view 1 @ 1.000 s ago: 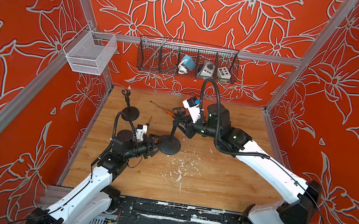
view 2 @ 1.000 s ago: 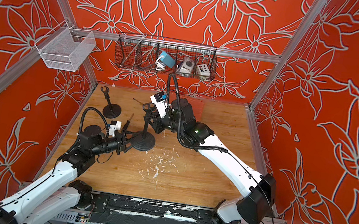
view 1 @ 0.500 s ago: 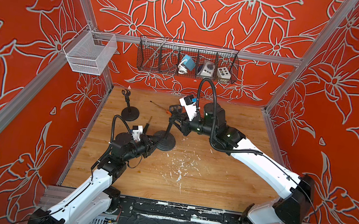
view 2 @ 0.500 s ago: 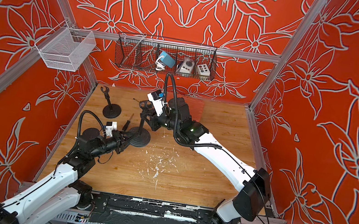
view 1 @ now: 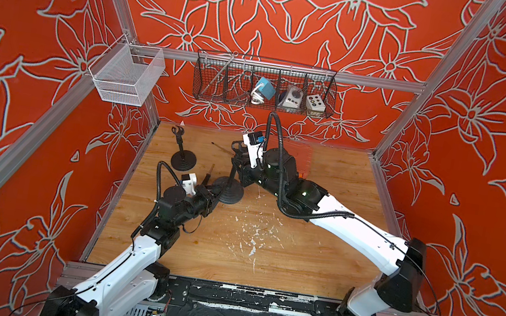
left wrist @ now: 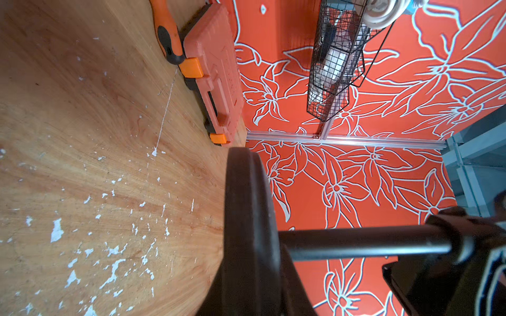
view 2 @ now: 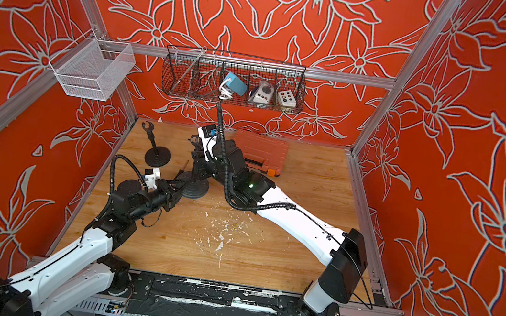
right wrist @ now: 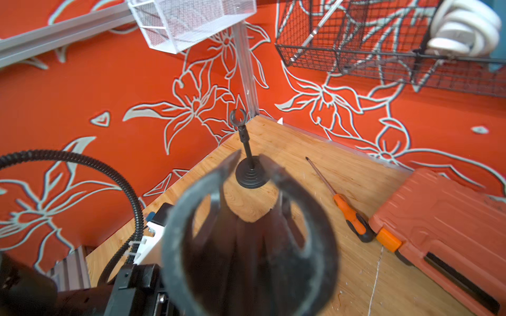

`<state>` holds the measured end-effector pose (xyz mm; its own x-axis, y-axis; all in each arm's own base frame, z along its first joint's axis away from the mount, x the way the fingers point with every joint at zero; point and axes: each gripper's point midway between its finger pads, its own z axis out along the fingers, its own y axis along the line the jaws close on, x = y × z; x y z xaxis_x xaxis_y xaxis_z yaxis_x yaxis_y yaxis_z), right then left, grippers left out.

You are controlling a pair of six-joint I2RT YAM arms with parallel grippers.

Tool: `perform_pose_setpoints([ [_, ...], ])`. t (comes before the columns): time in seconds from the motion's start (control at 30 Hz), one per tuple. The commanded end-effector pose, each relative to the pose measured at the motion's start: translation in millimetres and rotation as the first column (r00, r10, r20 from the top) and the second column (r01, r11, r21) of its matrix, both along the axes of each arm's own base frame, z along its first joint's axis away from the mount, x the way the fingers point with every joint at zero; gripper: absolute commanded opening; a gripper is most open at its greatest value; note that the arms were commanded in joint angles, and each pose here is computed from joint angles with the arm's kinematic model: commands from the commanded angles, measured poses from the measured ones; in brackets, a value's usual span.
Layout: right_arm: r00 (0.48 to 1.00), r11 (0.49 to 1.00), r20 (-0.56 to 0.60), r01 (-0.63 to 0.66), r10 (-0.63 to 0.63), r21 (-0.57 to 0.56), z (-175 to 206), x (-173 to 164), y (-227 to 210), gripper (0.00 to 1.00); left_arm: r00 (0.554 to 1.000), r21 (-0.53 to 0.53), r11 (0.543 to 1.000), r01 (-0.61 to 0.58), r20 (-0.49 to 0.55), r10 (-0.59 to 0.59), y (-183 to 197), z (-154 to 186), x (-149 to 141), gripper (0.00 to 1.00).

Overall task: Assemble a microphone stand
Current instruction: Screw the microphone stand pole into the microphone stand base.

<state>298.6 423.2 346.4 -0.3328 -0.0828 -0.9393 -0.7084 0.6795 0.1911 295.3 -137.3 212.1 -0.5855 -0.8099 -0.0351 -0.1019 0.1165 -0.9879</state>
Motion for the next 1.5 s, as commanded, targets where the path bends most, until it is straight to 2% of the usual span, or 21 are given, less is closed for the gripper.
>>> perform_pose_setpoints([
  [0.0, 0.998, 0.998, 0.003, 0.064, -0.064, -0.019, 1, 11, -2, 0.0, 0.995, -0.045, 0.998, -0.041, 0.094, 0.045, 5, 35, 11, 0.0],
  [0.07, 1.0, 1.0, -0.002, 0.008, -0.008, -0.016, 3, 8, 5, 0.1, 0.995, -0.047, 0.997, -0.062, 0.074, 0.065, 9, 30, 13, 0.0],
  [0.2, 0.991, 0.994, -0.07, -0.111, 0.111, 0.007, -1, 7, 13, 0.49, 0.993, -0.039, 0.994, -0.105, 0.048, 0.107, 18, 25, 17, 0.0],
  [0.33, 0.971, 0.979, -0.124, -0.199, 0.204, 0.051, -4, 6, 14, 0.66, 0.988, -0.027, 0.987, -0.156, 0.018, 0.156, 31, 23, 22, 0.0],
  [0.4, 0.959, 0.967, -0.132, -0.244, 0.252, 0.074, -4, 3, 13, 0.71, 0.984, -0.033, 0.984, -0.175, 0.022, 0.176, 38, 25, 25, 0.0],
  [0.6, 0.927, 0.935, -0.123, -0.346, 0.354, 0.079, -8, -4, -4, 0.76, 0.978, -0.076, 0.978, -0.196, 0.062, 0.201, 56, 39, 35, 0.0],
  [0.73, 0.893, 0.897, -0.103, -0.428, 0.438, 0.106, -7, -7, -18, 0.75, 0.979, -0.094, 0.981, -0.169, 0.097, 0.178, 60, 50, 40, 0.0],
  [1.03, 0.844, 0.843, -0.036, -0.531, 0.535, 0.083, -20, 2, -44, 0.69, 0.986, -0.083, 0.996, -0.032, 0.16, 0.045, 49, 71, 41, 0.0],
  [1.17, 0.814, 0.813, 0.002, -0.581, 0.582, 0.046, -22, -2, -44, 0.68, 0.989, -0.086, 0.996, 0.039, 0.144, -0.026, 39, 69, 47, 0.0],
  [1.3, 0.775, 0.773, 0.041, -0.632, 0.63, 0.065, -19, -3, -34, 0.68, 0.983, -0.084, 0.991, 0.104, 0.157, -0.09, 31, 73, 46, 0.0],
  [1.4, 0.801, 0.798, 0.036, -0.598, 0.597, 0.07, -21, 10, -29, 0.66, 0.979, -0.1, 0.985, 0.143, 0.161, -0.126, 26, 73, 47, 0.0],
  [1.47, 0.826, 0.823, 0.042, -0.564, 0.563, 0.068, -22, 19, -27, 0.74, 0.975, -0.116, 0.979, 0.17, 0.162, -0.151, 23, 74, 49, 0.0],
])
